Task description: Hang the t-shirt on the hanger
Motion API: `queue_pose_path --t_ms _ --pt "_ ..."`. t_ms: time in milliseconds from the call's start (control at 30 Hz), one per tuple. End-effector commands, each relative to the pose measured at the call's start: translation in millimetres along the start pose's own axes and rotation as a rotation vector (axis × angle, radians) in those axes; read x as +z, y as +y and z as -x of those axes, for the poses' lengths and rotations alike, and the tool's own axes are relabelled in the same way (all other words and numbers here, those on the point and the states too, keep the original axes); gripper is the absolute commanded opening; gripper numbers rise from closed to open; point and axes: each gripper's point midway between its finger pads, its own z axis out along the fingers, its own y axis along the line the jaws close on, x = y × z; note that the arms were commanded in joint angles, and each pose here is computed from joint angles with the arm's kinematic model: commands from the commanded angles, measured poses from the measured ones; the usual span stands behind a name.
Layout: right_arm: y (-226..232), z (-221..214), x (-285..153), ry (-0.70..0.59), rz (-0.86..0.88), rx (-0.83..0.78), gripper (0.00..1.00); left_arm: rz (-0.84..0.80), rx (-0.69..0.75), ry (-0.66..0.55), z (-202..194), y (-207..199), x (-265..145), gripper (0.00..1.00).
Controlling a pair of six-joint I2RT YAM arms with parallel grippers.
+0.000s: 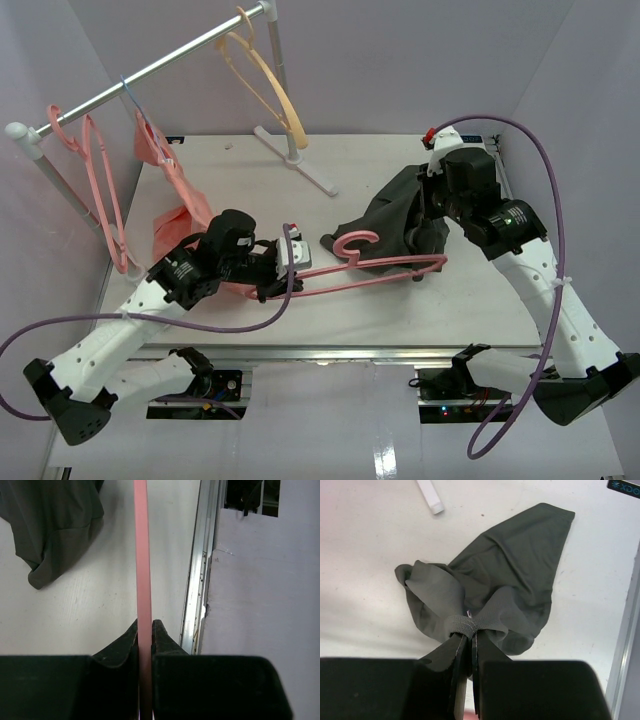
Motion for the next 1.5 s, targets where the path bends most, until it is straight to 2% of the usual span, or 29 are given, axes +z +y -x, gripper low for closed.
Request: queue_pose_path --t_ms 0,67,200,300,467,967,1200,1467 --pt "21 12 0 -0.046 0.12 -0.029 0.08 0.032 0.061 -0.038 23 17 5 0.0" --pt "24 2 1 -0.037 0.14 -0.031 0.08 0.129 0.045 -0.044 29 34 2 0.0" --pt "2 -9 3 -0.032 0.014 -0.023 0.08 0.19 0.025 -0.064 32 32 -16 0.0" --pt "-3 -9 1 -0.029 -0.021 0.014 0.08 0.282 -0.026 -0.073 29 36 -32 0.0" --pt "-9 -11 -1 -0.026 -0.067 0.077 0.08 0.33 -0.096 -0.054 22 34 -45 0.0" --pt "-14 -13 3 -0.003 -0.1 0.084 0.08 0.33 -0.096 -0.042 11 31 -43 0.0" --pt "-15 -15 8 0.01 -0.108 0.084 0.08 0.3 -0.093 -0.088 22 25 -44 0.0" --pt "-11 -12 10 0.003 -0.084 0.088 0.08 0.256 -0.096 -0.087 23 26 -31 0.0"
